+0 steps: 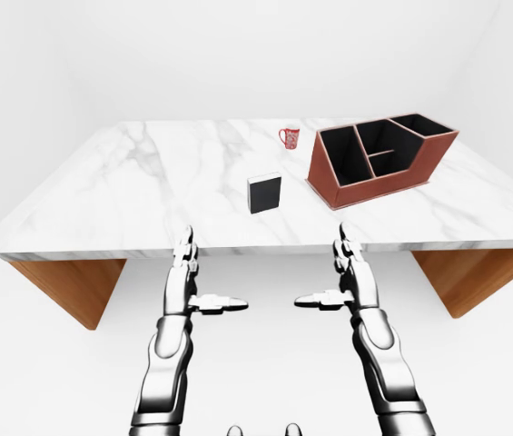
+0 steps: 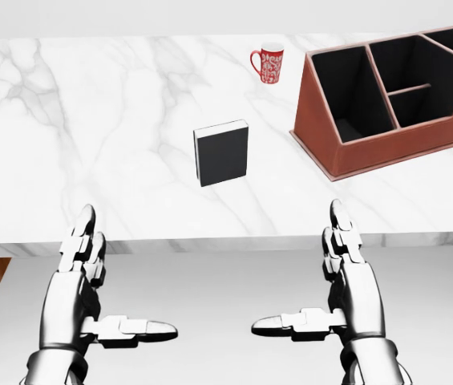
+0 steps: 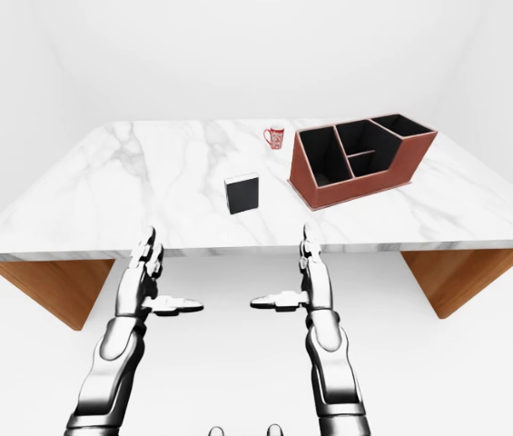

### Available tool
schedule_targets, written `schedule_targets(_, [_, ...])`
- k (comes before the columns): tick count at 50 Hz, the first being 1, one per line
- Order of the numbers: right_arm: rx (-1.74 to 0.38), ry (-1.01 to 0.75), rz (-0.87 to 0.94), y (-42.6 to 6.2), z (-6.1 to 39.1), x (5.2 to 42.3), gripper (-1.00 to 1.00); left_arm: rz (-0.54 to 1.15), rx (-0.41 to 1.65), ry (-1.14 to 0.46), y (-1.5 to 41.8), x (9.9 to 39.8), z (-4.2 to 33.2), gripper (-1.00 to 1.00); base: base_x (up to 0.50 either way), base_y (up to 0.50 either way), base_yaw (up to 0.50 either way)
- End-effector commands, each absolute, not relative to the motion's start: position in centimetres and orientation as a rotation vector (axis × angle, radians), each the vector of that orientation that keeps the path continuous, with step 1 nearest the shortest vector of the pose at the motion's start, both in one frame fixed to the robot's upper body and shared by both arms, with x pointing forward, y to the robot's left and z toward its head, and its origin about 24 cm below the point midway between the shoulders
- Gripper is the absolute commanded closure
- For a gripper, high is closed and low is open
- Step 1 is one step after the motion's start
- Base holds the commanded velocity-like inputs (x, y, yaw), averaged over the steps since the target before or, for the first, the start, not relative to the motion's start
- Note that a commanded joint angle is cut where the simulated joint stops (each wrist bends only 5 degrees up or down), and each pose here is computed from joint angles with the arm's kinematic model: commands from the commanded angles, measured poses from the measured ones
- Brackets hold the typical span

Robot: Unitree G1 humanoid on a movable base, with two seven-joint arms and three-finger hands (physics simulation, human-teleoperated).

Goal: Pick up the book and place it in the left compartment of the caddy.

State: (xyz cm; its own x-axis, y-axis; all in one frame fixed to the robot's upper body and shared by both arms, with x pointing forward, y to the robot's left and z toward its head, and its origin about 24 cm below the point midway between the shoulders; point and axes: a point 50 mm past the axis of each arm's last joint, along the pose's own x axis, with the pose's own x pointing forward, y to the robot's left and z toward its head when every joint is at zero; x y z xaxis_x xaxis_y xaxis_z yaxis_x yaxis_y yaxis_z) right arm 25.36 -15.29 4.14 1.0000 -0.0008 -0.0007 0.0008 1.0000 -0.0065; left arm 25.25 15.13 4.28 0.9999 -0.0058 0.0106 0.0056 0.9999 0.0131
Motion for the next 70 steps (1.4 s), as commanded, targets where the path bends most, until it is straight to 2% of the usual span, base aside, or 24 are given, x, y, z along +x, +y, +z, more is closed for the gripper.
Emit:
schedule_targets(1, [-0.013, 0.002, -0.005, -16.0, 4.1, 25.4, -1.0, -0.02, 0.036, -0.032, 15.5, 25.1, 4.5, -1.0, 0.0, 0.0, 0.0])
schedule_targets(5, [-0.007, 0.005, -0.005, -16.1, 4.1, 25.4, -1.0, -0.009, 0.043, -0.079, 15.6, 24.9, 5.2, -1.0, 0.0, 0.0, 0.0])
schedule_targets(18, [-0.063, -0.046, -0.043, -16.6, 5.3, 25.0, -1.0, -0.03, 0.048, -0.087, 15.3, 24.8, 5.2, -1.0, 0.0, 0.0, 0.0])
schedule_targets(25, [-0.071, -0.123, -0.083, -17.3, 8.2, 23.8, -1.0, -0.027, 0.045, -0.09, 15.3, 24.8, 5.3, -1.0, 0.0, 0.0, 0.0])
schedule_targets(49, [-0.112, -0.638, -0.202, -21.3, 19.5, 18.9, -1.0, 0.003, 0.054, -0.099, 15.5, 24.9, 5.5, -1.0, 0.0, 0.0, 0.0])
schedule_targets(56, [-0.118, -0.641, -0.229, -22.9, 19.6, 18.5, -1.0, 0.009, 0.046, -0.115, 15.6, 24.8, 5.8, -1.0, 0.0, 0.0, 0.0])
schedule_targets(70, [-0.145, -0.8, -0.309, -26.0, 22.6, 15.1, -1.0, 0.008, 0.041, -0.108, 15.6, 24.9, 5.5, -1.0, 0.0, 0.0, 0.0])
